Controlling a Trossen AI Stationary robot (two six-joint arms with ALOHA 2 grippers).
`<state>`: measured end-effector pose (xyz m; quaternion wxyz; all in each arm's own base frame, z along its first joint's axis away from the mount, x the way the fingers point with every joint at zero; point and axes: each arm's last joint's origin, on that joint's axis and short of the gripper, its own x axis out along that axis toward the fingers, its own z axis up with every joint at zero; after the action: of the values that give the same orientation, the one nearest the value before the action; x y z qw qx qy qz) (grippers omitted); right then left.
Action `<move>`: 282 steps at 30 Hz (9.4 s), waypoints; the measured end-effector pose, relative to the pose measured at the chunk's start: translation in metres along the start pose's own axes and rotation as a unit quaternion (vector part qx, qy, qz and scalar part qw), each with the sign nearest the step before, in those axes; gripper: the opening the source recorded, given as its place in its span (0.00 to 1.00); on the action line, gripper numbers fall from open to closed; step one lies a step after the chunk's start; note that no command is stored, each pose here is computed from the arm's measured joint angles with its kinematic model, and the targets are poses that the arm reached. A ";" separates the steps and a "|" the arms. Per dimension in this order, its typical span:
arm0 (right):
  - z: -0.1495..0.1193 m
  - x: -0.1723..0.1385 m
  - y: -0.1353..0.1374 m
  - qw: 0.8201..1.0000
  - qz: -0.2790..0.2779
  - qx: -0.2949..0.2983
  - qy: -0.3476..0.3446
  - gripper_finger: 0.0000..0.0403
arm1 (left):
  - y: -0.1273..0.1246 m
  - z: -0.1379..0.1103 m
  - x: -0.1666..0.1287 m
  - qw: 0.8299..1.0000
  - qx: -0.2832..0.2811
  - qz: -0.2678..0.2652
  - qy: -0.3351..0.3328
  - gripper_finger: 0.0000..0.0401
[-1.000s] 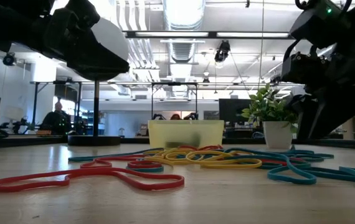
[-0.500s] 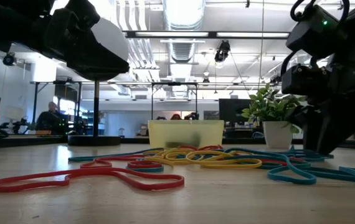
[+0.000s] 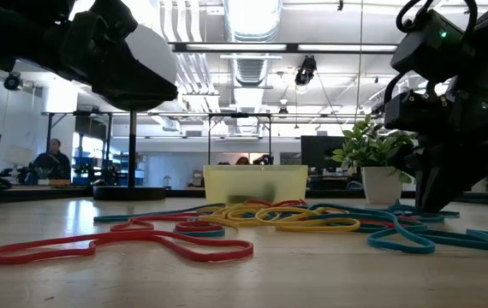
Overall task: Pick and place rubber bands into bin
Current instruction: Put the blue rubber band into the yellow bin
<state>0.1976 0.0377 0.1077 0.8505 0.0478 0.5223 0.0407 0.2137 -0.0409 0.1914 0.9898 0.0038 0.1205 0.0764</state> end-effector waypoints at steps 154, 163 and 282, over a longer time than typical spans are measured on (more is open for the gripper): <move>0.083 -0.015 0.011 0.978 0.134 -0.104 -0.125 0.26 | 0.001 -0.002 -0.001 1.000 -0.016 -0.001 -0.009 0.30; 0.079 0.015 0.037 0.979 0.164 -0.092 -0.082 0.23 | 0.001 -0.002 -0.001 1.000 -0.016 -0.001 -0.009 0.30; 0.091 0.034 0.071 0.993 0.050 0.080 -0.072 0.37 | 0.001 -0.006 -0.002 1.000 -0.015 -0.001 -0.003 0.30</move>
<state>0.2929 0.1084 0.1279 0.8764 0.1444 0.4579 0.0381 0.2104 -0.0401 0.1860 0.9901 -0.0107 0.1164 0.0776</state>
